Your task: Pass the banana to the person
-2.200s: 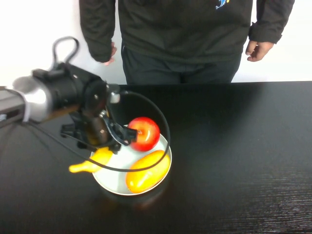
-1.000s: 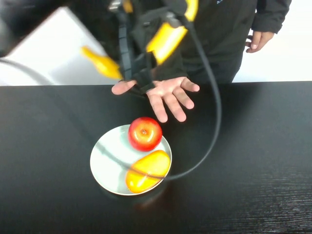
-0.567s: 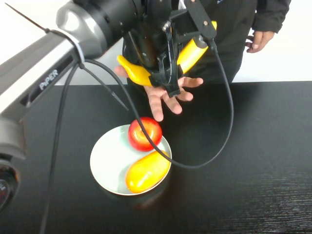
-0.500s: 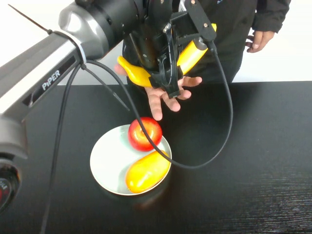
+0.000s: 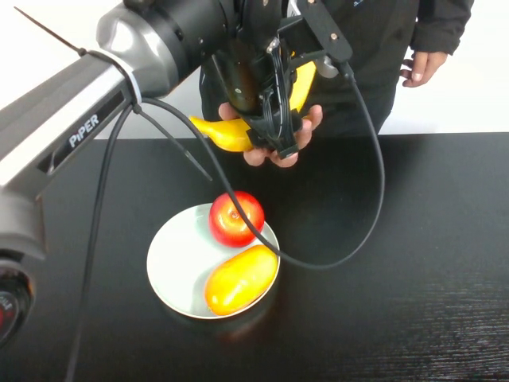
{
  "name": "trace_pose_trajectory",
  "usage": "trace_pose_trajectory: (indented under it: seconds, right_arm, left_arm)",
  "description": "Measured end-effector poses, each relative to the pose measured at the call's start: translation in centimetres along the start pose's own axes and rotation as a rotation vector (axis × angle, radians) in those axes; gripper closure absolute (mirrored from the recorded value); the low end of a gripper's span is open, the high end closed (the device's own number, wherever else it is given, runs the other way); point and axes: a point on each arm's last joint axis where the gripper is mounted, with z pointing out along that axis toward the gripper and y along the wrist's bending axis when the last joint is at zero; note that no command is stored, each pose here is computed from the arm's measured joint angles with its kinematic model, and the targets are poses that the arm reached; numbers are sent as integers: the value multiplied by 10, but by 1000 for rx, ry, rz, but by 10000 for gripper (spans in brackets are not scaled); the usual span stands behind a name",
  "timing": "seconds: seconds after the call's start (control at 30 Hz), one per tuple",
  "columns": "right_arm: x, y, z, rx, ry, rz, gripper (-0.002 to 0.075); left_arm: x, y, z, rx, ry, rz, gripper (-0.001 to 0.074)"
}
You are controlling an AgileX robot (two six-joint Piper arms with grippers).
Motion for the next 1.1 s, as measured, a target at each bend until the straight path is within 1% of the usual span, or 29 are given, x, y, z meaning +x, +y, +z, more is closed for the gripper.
trace_pose_trajectory:
  seconds: [0.17, 0.33, 0.47, 0.57, 0.63, 0.7, 0.77, 0.9, 0.97, 1.0, 1.07, 1.1]
  right_arm:
    - [0, 0, 0, 0, 0, 0, 733]
    - [0, 0, 0, 0, 0, 0, 733]
    - [0, 0, 0, 0, 0, 0, 733]
    - [0, 0, 0, 0, 0, 0, 733]
    - [0, 0, 0, 0, 0, 0, 733]
    - [0, 0, 0, 0, 0, 0, 733]
    - [0, 0, 0, 0, 0, 0, 733]
    - [0, 0, 0, 0, 0, 0, 733]
    - [0, 0, 0, 0, 0, 0, 734]
    - [0, 0, 0, 0, 0, 0, 734]
    - [0, 0, 0, 0, 0, 0, 733]
    - [0, 0, 0, 0, 0, 0, 734]
  left_arm:
    - [0, 0, -5, -7, -3, -22, 318]
    - [3, -2, -34, -30, -36, -28, 311]
    - [9, -11, -68, -49, -85, -26, 313]
    - [26, -22, -104, -39, -140, -47, 328]
    - [40, -25, -119, -47, -170, -63, 351]
    - [52, -24, -121, -54, -169, -89, 375]
    - [60, -23, -113, -41, -128, -112, 388]
    - [73, -33, -95, 9, -45, -156, 404]
    - [81, -39, -97, -1, -66, -201, 433]
    - [87, -43, -102, -14, -96, -233, 459]
    - [100, -52, -110, -39, -151, -286, 532]
    - [108, -57, -117, -53, -182, -303, 584]
